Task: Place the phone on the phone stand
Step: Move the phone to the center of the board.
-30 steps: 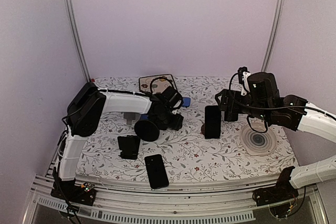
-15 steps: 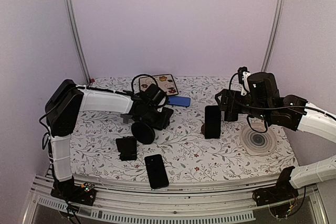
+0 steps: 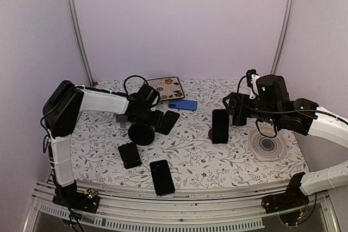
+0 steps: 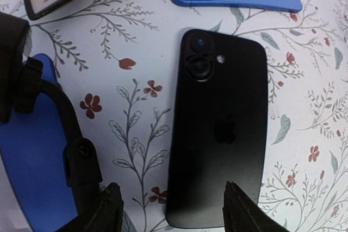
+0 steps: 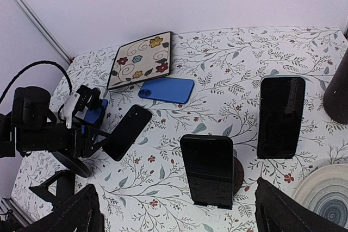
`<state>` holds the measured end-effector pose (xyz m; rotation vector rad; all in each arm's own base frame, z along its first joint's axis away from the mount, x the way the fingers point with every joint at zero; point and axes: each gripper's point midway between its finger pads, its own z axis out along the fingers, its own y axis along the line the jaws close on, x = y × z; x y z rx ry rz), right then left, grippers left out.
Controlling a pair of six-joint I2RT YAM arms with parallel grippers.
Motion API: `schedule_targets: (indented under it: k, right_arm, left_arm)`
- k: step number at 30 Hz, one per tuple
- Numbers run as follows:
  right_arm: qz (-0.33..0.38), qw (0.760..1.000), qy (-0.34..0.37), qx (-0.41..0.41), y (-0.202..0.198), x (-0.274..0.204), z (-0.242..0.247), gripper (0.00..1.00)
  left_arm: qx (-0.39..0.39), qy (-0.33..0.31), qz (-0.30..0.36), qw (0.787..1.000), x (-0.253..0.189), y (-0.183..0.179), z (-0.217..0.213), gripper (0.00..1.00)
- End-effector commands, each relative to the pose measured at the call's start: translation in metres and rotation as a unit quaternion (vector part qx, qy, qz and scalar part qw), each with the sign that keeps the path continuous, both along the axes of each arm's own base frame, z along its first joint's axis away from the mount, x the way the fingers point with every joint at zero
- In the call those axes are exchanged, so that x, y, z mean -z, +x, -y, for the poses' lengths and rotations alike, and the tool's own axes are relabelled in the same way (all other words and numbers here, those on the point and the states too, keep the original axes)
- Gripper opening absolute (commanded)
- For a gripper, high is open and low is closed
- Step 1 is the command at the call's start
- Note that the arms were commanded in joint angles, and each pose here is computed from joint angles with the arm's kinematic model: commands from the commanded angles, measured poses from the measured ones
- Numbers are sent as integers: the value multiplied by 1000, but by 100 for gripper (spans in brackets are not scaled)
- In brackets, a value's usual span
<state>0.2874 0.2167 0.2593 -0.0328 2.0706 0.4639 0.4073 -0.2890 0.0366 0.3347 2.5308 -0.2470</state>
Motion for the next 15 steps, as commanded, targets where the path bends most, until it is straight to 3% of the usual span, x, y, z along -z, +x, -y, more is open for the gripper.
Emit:
schedule_targets:
  k: [1, 6, 15]
  right_arm:
    - [3, 1000, 3, 6, 0, 0, 4, 99]
    - [4, 1000, 2, 8, -1, -1, 6, 99]
    - [4, 1000, 3, 9, 0, -1, 6, 99]
  left_arm:
    - [-35, 51, -31, 998, 24, -1, -46, 64]
    - [-29, 54, -27, 998, 23, 8, -50, 64]
    - [42, 57, -12, 997, 19, 13, 10, 71]
